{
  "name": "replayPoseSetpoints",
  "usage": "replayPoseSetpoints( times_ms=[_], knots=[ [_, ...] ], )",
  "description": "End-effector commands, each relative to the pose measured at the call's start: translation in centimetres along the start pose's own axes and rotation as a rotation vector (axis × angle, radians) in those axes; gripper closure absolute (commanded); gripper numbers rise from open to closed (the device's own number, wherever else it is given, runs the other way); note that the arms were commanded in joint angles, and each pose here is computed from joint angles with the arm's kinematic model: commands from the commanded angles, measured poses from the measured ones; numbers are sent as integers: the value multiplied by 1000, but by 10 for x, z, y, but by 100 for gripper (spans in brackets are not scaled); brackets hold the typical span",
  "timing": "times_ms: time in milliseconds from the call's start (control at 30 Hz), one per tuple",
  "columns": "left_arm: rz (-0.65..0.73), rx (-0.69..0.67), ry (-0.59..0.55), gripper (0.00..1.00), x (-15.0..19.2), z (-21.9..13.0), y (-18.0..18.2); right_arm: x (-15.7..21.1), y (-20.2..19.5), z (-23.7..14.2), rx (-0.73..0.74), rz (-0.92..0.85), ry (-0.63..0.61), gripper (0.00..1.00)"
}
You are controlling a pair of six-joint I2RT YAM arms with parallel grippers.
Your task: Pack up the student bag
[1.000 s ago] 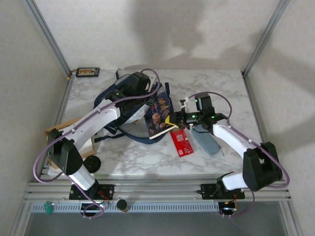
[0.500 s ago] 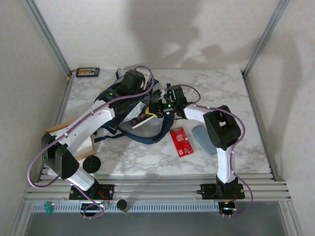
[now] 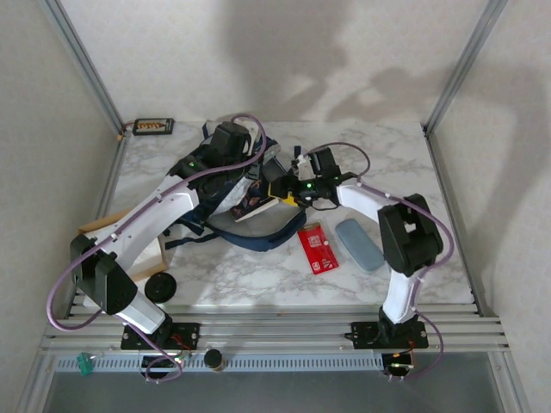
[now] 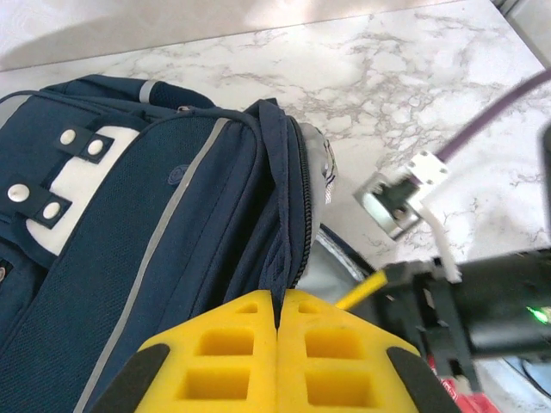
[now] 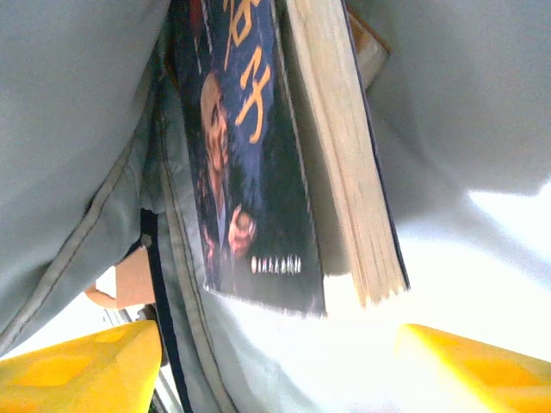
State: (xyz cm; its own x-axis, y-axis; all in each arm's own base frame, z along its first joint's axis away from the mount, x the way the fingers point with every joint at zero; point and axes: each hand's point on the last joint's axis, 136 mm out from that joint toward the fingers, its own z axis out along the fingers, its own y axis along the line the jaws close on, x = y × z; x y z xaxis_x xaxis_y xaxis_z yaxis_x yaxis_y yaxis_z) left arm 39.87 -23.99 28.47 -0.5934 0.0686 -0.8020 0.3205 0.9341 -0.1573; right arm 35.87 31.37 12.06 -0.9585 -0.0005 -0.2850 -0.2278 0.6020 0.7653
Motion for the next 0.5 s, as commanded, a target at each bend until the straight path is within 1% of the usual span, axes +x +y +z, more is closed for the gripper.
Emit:
replayPoseSetpoints(
  times_ms=[0,100,200,300,400,467],
  knots=[
    [-45,26,-125,100,-33,-20,0,39,-11,5,88,41,53,31],
    [-45,24,-121,100,-31,-18,1,49,-6,14,98,56,50,34],
    [-43,37,-114,100,-31,-17,-2,46,-7,31,87,79,45,42],
    [-44,57,-108,100,-30,-18,-6,21,0,45,87,48,-1,49],
    [-31,105,-94,100,-26,-21,-13,-12,-16,47,222,16,-100,61],
    [-20,119,-87,100,-23,-21,-15,-30,-16,52,229,-23,-151,67]
  ],
)
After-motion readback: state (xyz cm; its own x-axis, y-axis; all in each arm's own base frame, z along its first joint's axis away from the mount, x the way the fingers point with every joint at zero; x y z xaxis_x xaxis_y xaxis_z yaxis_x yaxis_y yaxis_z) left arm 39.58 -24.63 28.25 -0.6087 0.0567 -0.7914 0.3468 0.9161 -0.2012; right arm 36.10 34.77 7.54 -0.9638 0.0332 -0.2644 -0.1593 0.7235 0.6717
